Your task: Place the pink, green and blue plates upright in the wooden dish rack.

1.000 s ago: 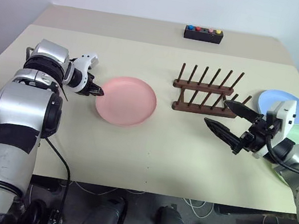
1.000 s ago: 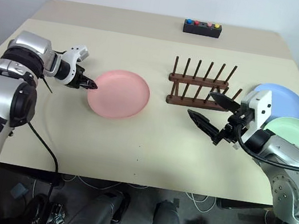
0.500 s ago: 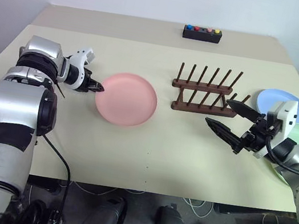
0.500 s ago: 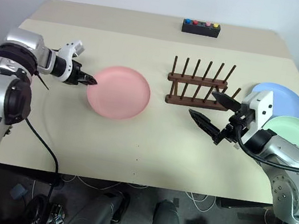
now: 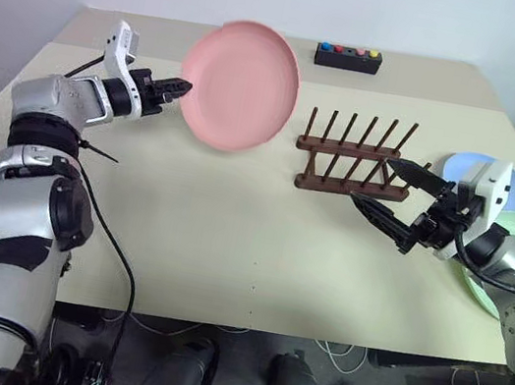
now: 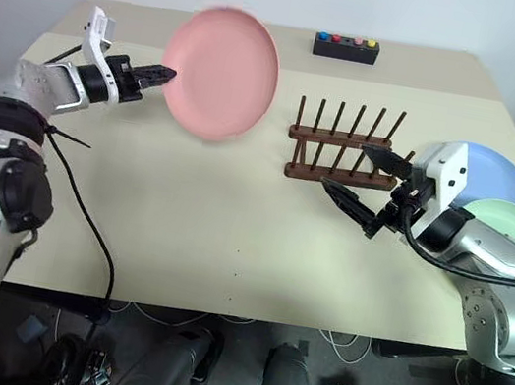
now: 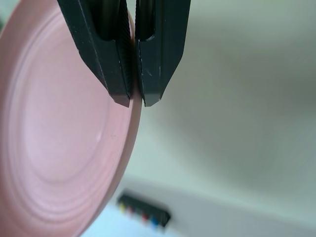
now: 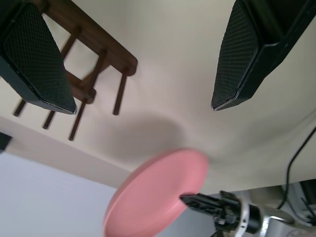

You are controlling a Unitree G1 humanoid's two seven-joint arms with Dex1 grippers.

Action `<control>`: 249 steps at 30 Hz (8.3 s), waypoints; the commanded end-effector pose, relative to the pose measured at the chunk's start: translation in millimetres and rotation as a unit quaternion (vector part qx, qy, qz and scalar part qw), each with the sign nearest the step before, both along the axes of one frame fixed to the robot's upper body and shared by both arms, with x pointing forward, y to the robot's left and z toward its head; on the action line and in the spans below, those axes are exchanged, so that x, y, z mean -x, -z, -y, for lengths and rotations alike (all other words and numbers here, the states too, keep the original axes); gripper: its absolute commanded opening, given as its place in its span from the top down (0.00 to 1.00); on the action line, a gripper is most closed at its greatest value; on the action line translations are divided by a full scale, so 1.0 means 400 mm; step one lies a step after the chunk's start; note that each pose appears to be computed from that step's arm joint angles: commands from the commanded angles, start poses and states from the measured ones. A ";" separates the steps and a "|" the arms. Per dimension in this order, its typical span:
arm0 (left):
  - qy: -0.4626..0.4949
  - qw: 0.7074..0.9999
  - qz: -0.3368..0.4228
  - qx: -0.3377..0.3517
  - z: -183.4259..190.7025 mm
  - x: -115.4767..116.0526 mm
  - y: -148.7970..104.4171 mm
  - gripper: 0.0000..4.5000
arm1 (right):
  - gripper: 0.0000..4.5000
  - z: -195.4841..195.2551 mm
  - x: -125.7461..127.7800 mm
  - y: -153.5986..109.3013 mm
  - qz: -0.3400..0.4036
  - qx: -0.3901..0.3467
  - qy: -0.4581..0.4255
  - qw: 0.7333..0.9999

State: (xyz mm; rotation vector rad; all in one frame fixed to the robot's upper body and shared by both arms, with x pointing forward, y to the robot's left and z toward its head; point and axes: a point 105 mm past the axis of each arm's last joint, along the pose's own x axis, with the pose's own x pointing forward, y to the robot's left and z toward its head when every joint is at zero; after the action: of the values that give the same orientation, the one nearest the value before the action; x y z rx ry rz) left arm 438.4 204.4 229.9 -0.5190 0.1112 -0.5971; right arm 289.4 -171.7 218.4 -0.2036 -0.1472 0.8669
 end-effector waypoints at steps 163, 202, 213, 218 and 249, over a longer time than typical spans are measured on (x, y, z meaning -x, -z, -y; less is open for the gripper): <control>0.287 0.921 0.249 -0.088 0.258 0.274 0.009 0.10 | 0.01 0.267 -0.252 -0.169 -0.202 -0.478 0.051 0.854; 0.412 0.860 0.287 -0.089 0.267 0.325 -0.020 0.10 | 0.01 0.398 -0.081 -0.126 -0.056 -0.036 0.393 0.917; 0.442 0.841 0.286 -0.124 0.274 0.346 0.023 0.10 | 0.01 0.401 0.035 0.066 -0.266 0.029 0.394 0.880; 0.444 0.834 0.293 -0.145 0.285 0.346 0.036 0.10 | 0.01 0.399 0.062 0.141 -0.313 0.050 0.391 0.864; 0.395 0.857 0.305 -0.129 0.276 0.304 0.002 0.10 | 0.98 0.393 -0.027 -0.146 -0.117 0.061 0.383 0.914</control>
State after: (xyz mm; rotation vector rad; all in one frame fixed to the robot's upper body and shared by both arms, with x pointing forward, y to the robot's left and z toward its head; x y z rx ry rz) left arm 316.6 92.1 216.3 0.0126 -0.1548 -1.5169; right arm 300.1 -329.4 259.3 -0.2705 0.2920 0.1103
